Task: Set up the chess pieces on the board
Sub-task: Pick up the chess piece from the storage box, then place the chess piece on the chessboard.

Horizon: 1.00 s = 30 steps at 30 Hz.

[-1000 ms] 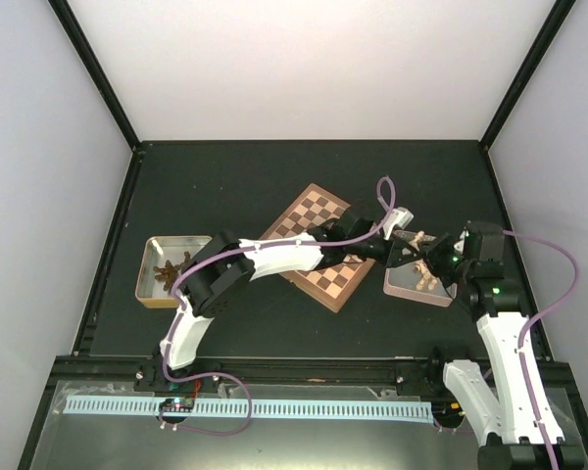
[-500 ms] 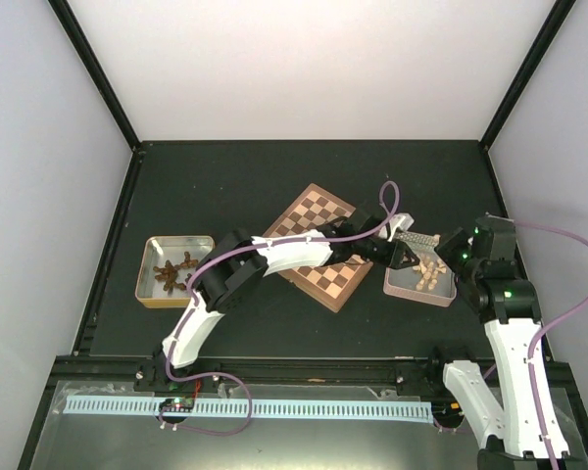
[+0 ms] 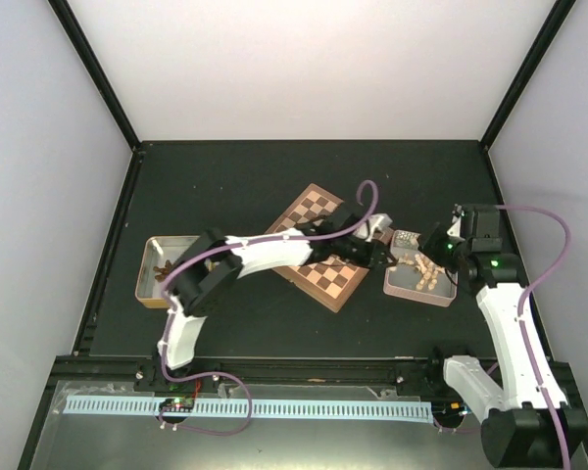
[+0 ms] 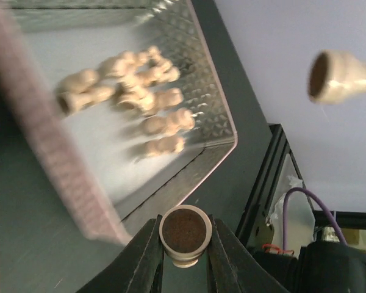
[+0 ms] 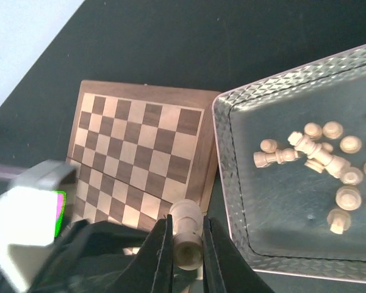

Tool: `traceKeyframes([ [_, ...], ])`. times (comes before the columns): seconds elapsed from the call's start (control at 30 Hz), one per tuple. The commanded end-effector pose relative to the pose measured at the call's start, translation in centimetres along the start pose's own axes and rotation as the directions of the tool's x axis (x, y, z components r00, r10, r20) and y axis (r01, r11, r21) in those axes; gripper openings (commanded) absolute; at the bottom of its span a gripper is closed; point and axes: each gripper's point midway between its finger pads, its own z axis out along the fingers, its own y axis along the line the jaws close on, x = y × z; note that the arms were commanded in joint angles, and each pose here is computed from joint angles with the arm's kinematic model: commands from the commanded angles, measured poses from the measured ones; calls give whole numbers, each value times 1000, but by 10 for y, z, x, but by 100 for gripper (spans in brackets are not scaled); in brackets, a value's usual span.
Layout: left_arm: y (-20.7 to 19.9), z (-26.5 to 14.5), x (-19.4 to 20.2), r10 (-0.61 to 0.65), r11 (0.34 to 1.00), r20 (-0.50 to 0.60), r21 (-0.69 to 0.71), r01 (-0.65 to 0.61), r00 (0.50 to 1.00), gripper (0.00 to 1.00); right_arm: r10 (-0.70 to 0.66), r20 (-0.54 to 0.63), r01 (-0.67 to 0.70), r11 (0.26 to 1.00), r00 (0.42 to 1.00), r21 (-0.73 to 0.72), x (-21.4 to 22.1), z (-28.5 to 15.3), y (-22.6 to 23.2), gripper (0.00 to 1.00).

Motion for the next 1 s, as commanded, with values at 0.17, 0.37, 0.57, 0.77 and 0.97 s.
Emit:
traceKeyframes([
  [0.17, 45, -150, -17, -14, 979, 274, -192, 69, 962, 20, -205, -91, 200, 978, 975, -64, 5, 48, 51, 1],
  [0.37, 92, -243, -3, 20, 893, 456, -408, 190, 890, 19, -381, -204, 383, 923, 902, -31, 33, 102, 90, 1],
  [0.57, 107, -334, 10, 108, 791, 639, -519, 323, 762, 18, -561, -297, 570, 819, 773, -64, 77, 144, 142, 1],
  [0.77, 98, -403, 24, 230, 726, 762, -548, 416, 605, 18, -701, -376, 719, 685, 606, -117, 133, 179, 188, 1],
  [0.97, 82, -438, 35, 283, 716, 803, -540, 442, 524, 18, -759, -423, 791, 595, 495, -140, 171, 203, 216, 1],
])
